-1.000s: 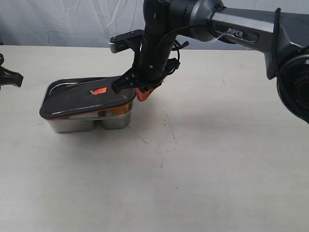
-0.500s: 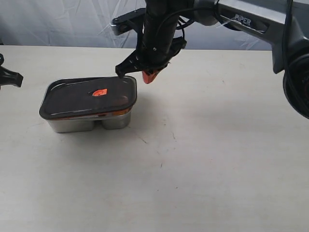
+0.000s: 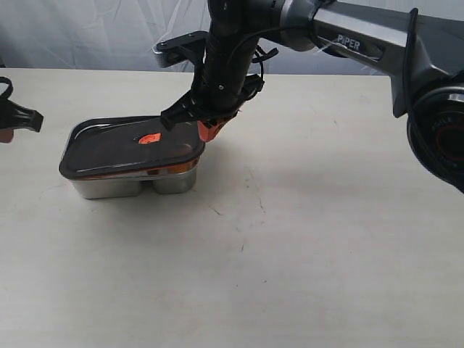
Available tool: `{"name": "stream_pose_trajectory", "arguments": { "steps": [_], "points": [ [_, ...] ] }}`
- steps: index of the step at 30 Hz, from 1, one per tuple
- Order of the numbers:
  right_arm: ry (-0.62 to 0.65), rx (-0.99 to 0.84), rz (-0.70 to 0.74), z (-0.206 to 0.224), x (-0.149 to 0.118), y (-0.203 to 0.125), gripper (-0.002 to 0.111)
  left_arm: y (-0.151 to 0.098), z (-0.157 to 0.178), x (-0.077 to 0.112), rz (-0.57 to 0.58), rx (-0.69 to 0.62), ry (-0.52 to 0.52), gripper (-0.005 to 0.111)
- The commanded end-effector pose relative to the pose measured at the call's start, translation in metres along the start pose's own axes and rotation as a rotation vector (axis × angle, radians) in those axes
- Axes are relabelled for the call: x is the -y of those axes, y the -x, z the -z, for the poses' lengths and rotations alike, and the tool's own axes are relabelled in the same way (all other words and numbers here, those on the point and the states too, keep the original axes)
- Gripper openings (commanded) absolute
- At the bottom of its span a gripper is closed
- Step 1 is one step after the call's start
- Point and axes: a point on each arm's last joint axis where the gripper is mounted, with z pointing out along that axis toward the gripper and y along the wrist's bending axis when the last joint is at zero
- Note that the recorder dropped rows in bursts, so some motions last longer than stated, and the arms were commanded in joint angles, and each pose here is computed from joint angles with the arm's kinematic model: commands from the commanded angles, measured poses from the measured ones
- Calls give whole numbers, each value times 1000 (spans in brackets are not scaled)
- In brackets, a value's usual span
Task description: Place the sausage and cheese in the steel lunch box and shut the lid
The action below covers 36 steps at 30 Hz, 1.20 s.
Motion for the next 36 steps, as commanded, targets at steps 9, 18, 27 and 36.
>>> {"name": "stream_pose_trajectory", "arguments": {
  "steps": [9, 18, 27, 36],
  "points": [
    [45, 24, 17, 4, -4, 2, -1, 5, -35, 17, 19, -20, -206, 0],
    [53, -17, 11, -17, -2, 0, -1, 5, -35, 17, 19, -20, -206, 0],
    [57, -3, 5, -22, -2, 2, -1, 3, -32, 29, 28, -50, -334, 0],
    [56, 5, 9, -22, -2, 2, -1, 1, -29, 58, -42, -71, -582, 0]
  ]
}}
